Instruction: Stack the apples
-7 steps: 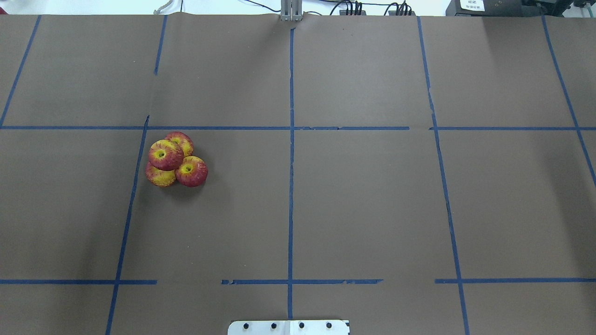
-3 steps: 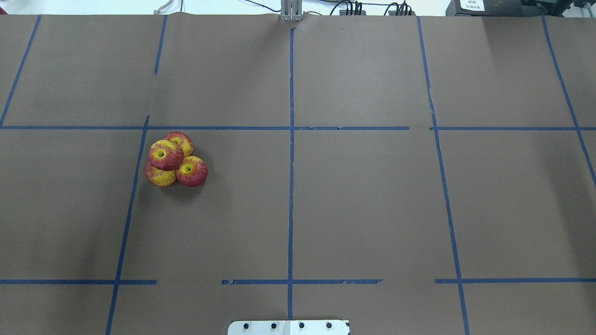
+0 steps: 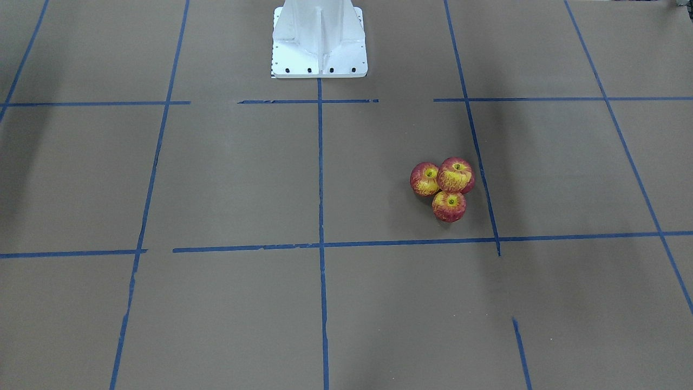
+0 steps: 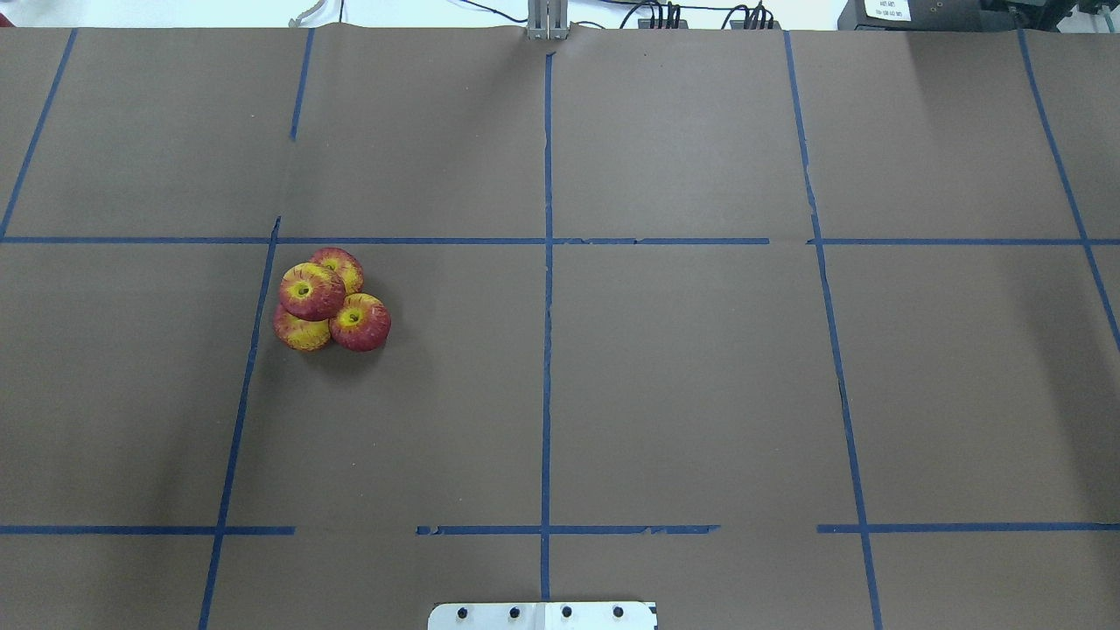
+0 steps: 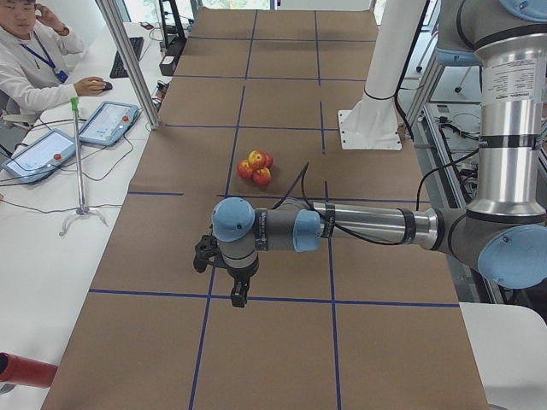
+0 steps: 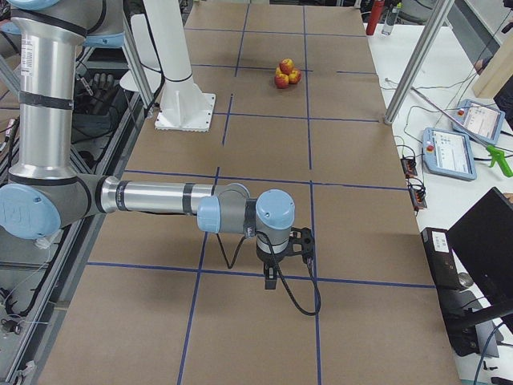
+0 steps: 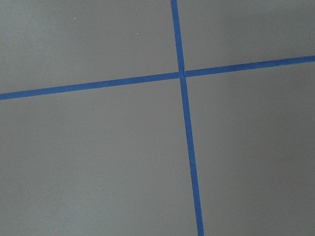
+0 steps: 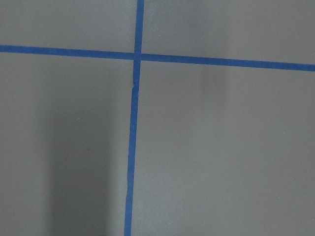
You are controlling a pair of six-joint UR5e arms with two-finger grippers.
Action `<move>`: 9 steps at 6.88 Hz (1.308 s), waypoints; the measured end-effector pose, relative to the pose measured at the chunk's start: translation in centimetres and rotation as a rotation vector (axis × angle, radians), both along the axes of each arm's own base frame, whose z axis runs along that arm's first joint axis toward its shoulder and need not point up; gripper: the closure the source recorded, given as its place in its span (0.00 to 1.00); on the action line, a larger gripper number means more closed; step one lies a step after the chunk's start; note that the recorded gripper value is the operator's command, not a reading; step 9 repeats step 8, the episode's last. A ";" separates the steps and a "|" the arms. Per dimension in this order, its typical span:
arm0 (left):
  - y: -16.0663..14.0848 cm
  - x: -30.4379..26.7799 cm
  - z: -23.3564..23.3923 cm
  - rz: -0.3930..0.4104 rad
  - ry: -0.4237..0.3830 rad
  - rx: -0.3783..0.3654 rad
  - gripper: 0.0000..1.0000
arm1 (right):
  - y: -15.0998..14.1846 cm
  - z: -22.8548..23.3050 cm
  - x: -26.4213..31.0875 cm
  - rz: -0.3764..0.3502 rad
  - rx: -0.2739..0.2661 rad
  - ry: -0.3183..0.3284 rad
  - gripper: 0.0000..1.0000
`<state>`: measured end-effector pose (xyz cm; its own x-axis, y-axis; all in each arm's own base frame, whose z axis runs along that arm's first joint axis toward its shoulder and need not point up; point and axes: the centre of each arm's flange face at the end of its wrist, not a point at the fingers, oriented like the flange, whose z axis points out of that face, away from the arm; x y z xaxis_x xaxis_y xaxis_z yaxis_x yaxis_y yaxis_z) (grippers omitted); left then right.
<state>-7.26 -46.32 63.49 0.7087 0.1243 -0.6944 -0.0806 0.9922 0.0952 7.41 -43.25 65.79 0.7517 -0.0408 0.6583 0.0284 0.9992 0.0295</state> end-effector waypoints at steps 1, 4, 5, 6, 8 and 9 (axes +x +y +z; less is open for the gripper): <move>0.0 0.0 0.0 0.000 0.000 -0.001 0.00 | 0.0 0.0 0.0 0.000 0.000 0.000 0.00; 0.0 0.1 0.0 0.000 0.001 -0.002 0.00 | 0.0 0.0 0.0 0.001 -0.001 0.000 0.00; -0.1 0.1 -0.1 0.001 0.001 0.001 0.00 | 0.0 0.0 0.0 0.001 -0.001 0.000 0.00; -0.2 0.1 -0.5 0.001 0.000 0.009 0.00 | 0.0 0.0 0.0 0.001 -0.001 0.000 0.00; -0.6 0.1 -1.4 0.001 0.000 0.026 0.00 | 0.0 0.0 0.0 0.001 -0.001 0.000 0.00; -0.6 0.1 -1.4 0.001 0.000 0.026 0.00 | 0.0 0.0 0.0 0.001 -0.001 0.000 0.00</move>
